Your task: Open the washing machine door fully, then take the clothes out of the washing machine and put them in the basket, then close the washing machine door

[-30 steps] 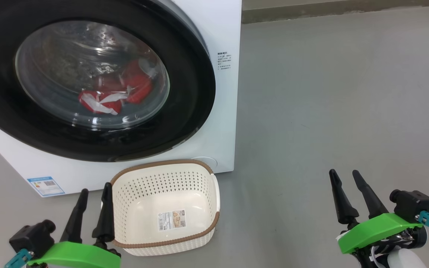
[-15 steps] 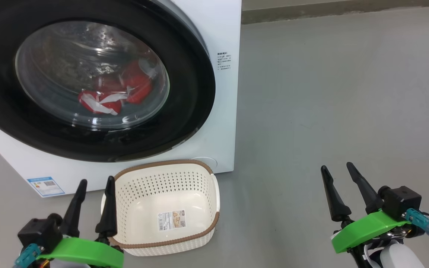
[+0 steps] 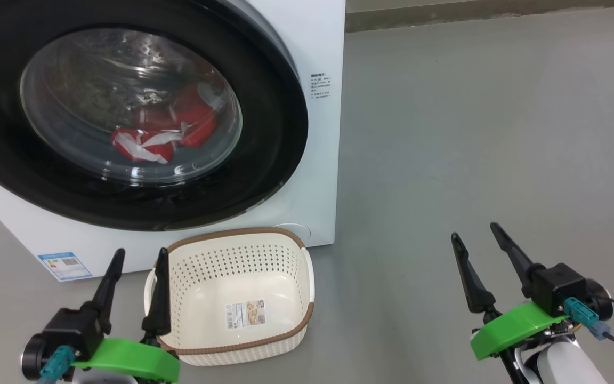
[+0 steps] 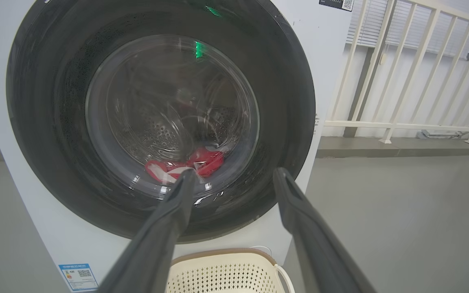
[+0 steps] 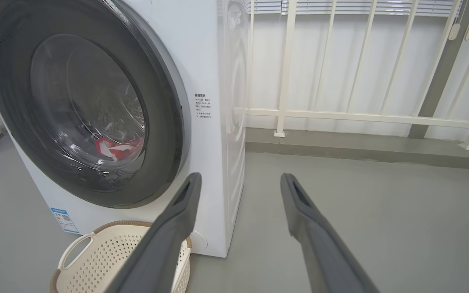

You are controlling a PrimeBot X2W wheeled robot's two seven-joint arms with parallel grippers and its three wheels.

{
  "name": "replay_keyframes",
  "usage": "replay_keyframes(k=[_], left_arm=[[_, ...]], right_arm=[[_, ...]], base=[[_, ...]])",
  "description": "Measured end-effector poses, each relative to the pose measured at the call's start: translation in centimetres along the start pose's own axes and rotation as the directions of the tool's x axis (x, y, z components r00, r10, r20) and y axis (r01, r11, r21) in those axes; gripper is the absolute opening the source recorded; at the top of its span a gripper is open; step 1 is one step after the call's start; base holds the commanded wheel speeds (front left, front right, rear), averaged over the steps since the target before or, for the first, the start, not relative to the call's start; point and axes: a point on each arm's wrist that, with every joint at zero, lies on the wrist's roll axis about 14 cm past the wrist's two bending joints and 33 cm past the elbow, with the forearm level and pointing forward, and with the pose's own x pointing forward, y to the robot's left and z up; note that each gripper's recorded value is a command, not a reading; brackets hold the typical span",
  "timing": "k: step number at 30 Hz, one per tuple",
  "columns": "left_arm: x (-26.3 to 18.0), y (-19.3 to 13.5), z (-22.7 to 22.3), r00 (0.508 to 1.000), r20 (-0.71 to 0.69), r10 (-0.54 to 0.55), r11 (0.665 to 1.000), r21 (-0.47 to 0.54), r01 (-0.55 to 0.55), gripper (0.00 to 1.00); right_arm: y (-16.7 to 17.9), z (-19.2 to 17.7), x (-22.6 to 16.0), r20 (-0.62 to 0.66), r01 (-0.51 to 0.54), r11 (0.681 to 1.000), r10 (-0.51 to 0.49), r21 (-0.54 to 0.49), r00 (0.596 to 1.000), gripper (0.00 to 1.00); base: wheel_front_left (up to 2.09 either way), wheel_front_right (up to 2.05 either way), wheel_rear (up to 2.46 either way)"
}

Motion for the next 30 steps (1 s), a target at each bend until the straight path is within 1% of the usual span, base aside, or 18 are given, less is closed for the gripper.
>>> replay_keyframes(k=[3, 21, 22, 23, 24, 25, 26, 30], left_arm=[[0.0, -0.1, 0.0, 1.000, 0.000, -0.007, 1.000, 0.029, 0.007, 1.00], [-0.1, 0.2, -0.2, 1.000, -0.007, 0.002, 0.999, 0.032, -0.002, 1.00], [-0.1, 0.3, -0.3, 1.000, -0.008, 0.003, 0.999, 0.032, -0.003, 1.00], [-0.1, 0.3, -0.3, 1.000, -0.009, 0.004, 0.999, 0.032, -0.004, 1.00], [-0.1, 0.3, -0.3, 1.000, -0.010, 0.005, 0.999, 0.032, -0.005, 1.00], [-0.1, 0.4, -0.4, 1.000, -0.011, 0.006, 0.999, 0.032, -0.006, 1.00], [-0.1, 0.4, -0.5, 1.000, -0.013, 0.008, 0.999, 0.033, -0.007, 1.00], [0.1, 0.7, -0.7, 1.000, -0.018, 0.014, 0.999, 0.033, -0.014, 1.00]], right_arm=[[0.2, 0.5, 0.3, 0.020, -0.010, 0.999, 0.011, -0.030, 1.000, 1.00], [0.3, 0.4, 0.4, 0.016, -0.014, 0.999, 0.014, -0.030, 1.000, 1.00], [0.3, 0.3, 0.4, 0.015, -0.015, 0.999, 0.015, -0.029, 1.000, 0.92], [0.3, 0.3, 0.5, 0.014, -0.016, 0.999, 0.016, -0.029, 1.000, 0.53], [0.4, 0.2, 0.5, 0.010, -0.018, 0.999, 0.018, -0.029, 1.000, 0.36], [0.4, 0.1, 0.5, 0.009, -0.019, 0.999, 0.019, -0.026, 1.000, 0.12], [0.4, -0.1, 0.6, 0.005, -0.020, 0.999, 0.020, -0.025, 1.000, 0.00], [0.6, -0.1, 1.6, 0.008, -0.022, 0.999, 0.022, 0.024, 1.000, 0.00]], base=[[0.00, 0.00, 0.00], [0.00, 0.00, 0.00], [0.00, 0.00, 0.00], [0.00, 0.00, 0.00], [0.00, 0.00, 0.00], [0.00, 0.00, 0.00], [0.00, 0.00, 0.00], [0.00, 0.00, 0.00]])
